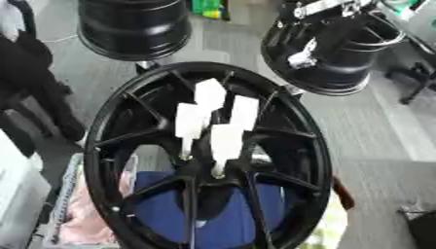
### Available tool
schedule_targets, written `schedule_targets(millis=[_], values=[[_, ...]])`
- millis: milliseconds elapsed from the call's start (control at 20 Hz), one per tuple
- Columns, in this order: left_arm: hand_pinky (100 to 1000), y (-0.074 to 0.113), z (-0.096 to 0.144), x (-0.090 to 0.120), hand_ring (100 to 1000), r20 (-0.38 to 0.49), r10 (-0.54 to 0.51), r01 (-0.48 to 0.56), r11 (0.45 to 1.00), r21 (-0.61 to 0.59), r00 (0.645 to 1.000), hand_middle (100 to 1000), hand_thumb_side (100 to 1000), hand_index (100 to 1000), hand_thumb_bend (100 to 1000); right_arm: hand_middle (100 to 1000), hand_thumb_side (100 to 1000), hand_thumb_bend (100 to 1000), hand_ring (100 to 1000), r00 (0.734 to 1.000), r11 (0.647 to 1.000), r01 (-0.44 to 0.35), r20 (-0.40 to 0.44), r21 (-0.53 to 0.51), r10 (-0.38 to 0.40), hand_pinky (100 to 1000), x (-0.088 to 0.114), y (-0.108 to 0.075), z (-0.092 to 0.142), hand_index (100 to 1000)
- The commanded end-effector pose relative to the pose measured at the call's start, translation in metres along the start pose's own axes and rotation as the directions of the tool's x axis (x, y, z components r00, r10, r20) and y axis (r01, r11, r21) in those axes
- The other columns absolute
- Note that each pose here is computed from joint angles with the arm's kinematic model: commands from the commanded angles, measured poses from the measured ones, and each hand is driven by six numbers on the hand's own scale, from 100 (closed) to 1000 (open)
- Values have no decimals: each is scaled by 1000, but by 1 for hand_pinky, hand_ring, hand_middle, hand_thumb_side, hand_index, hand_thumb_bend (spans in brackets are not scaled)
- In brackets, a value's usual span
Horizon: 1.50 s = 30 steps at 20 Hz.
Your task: Pull the pin out of the wheel hub.
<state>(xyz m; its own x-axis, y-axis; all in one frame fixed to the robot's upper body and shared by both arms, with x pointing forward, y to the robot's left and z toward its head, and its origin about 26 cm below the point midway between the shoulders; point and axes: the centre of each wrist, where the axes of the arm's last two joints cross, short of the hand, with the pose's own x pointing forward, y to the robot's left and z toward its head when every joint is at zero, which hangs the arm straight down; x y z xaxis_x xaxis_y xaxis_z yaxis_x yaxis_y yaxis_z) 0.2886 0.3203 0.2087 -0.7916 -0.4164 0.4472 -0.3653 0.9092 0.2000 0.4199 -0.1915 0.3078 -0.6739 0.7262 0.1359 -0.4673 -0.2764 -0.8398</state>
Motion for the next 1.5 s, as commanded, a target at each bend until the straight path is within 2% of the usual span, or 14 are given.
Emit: schedule_targets(millis=[50, 700, 1050, 1500], values=[[763, 3, -8, 6, 814, 33, -2, 2, 1000, -8, 999, 736, 556, 855, 217, 859, 513, 263, 894, 1000, 1000, -8, 17, -17, 8, 889, 3, -9, 7, 914], [763, 3, -8, 6, 814, 29, 4, -3, 1000, -4, 1000, 736, 551, 855, 222, 850, 513, 269, 890, 994, 1000, -13, 112, 22, 10, 885, 23, -5, -5, 917], [762, 3, -6, 5, 814, 22, 3, -3, 1000, -5, 1000, 735, 555, 855, 220, 838, 511, 272, 881, 993, 999, 31, 112, 44, -36, 875, 28, 0, -7, 918], [762, 4, -5, 5, 814, 19, -2, 2, 1000, -10, 1000, 735, 559, 854, 215, 831, 513, 281, 874, 995, 996, 84, 49, 26, -85, 868, 44, 3, -3, 916]])
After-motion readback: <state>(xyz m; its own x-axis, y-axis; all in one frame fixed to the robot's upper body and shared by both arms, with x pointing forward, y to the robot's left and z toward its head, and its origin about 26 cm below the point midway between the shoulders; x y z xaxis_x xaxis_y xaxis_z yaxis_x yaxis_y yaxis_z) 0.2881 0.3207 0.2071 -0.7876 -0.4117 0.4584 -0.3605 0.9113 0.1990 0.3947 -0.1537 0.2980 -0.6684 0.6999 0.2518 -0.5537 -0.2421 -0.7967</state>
